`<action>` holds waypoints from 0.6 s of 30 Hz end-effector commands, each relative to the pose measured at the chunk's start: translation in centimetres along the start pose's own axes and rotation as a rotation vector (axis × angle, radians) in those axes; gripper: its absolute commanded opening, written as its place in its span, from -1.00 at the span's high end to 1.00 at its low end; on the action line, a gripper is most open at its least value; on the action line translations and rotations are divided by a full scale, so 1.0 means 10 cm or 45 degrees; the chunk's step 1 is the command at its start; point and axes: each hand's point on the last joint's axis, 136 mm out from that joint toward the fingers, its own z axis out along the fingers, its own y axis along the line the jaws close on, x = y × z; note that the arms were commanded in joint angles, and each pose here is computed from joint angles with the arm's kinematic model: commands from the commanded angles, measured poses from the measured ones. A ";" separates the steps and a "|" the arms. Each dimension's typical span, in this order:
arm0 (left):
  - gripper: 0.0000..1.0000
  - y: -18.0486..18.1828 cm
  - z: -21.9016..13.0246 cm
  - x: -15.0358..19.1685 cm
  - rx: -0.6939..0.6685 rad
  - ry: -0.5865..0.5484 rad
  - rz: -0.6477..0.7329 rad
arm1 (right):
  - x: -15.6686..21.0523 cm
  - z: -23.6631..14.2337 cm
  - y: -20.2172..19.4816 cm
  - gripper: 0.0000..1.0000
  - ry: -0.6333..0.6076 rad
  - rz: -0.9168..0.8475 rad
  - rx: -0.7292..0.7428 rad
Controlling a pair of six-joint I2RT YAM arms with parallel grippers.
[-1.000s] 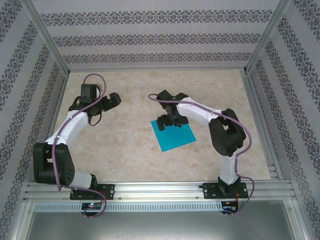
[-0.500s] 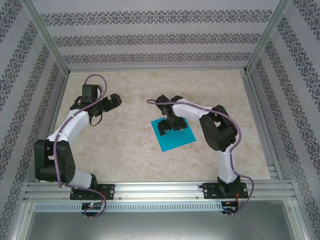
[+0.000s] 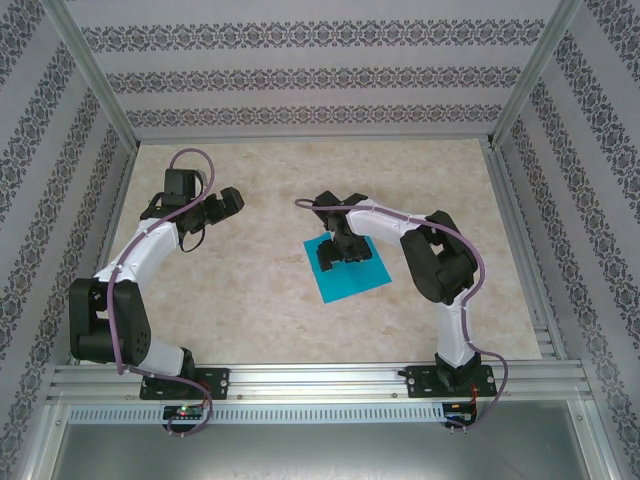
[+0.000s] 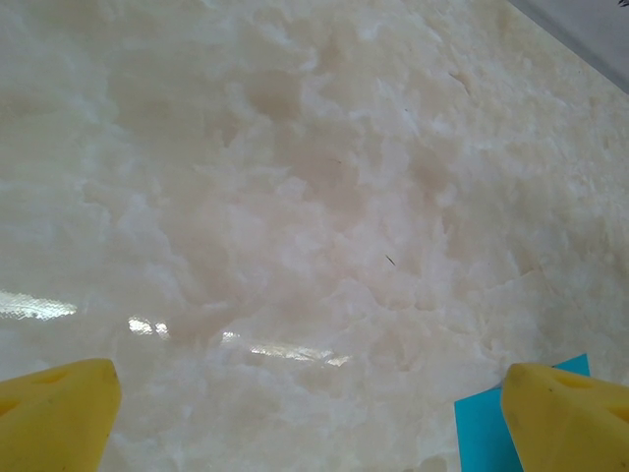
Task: Fold a paper plane with a square sheet of paper (pick it up from the middle)
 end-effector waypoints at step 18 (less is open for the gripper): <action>-1.00 -0.13 0.11 0.22 0.119 0.077 -0.050 | -0.34 -0.77 0.84 0.42 -0.292 0.164 -0.724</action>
